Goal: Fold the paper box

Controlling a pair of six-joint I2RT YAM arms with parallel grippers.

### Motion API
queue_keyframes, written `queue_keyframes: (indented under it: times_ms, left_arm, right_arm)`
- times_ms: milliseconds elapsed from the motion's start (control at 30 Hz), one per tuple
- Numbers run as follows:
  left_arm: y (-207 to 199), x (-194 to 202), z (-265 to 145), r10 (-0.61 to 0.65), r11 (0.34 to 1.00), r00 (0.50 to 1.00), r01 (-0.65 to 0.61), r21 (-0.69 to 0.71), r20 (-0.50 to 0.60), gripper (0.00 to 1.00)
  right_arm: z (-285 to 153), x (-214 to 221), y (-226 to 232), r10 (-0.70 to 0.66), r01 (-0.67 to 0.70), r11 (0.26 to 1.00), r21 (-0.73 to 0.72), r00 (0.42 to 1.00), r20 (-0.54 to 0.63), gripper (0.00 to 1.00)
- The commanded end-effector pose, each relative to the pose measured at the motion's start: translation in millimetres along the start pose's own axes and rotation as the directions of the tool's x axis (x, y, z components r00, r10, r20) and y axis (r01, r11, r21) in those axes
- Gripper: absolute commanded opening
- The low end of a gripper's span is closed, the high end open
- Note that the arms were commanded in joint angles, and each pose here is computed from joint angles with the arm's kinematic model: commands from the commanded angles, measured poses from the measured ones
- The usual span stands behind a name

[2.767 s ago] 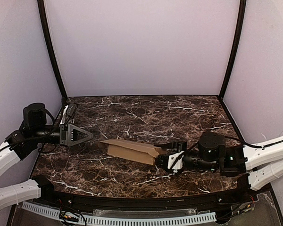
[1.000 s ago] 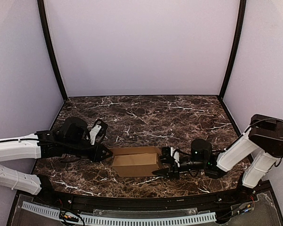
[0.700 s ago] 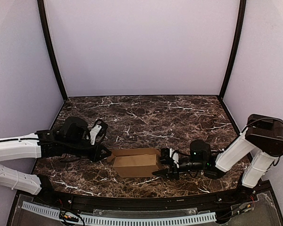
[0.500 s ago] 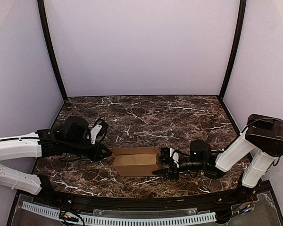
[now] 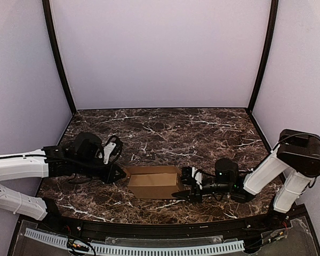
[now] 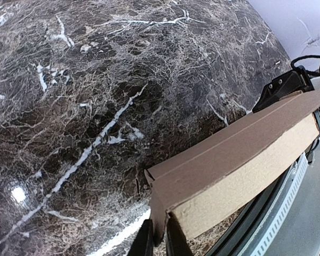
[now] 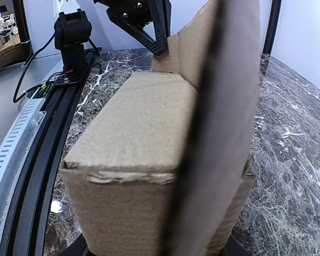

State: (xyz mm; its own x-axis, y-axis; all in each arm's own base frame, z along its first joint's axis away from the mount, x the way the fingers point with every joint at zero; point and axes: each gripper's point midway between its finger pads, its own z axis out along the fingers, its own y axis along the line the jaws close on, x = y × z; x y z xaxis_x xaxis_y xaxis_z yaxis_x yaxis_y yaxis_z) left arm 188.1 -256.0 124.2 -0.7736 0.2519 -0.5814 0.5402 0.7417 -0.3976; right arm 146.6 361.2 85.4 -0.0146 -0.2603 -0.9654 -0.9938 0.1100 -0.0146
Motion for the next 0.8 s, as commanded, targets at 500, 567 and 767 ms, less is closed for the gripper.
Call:
queue_keyframes:
  times_ms: [500,567,767]
  left_arm:
    - [-12,-8,10,-0.110,0.993,0.994,0.111,0.038,-0.026,0.00]
    - [-12,-7,11,-0.112,0.993,0.993,0.113,0.038,-0.030,0.01]
    - [-8,2,14,-0.109,0.994,0.993,0.110,0.027,-0.042,0.00]
  right_arm:
    - [16,-1,-3,-0.096,0.086,0.983,0.161,0.993,0.060,0.28]
    - [17,-1,-2,-0.100,0.086,0.981,0.174,0.992,0.072,0.29]
    - [17,3,-4,-0.084,0.067,0.979,0.191,0.993,0.082,0.30]
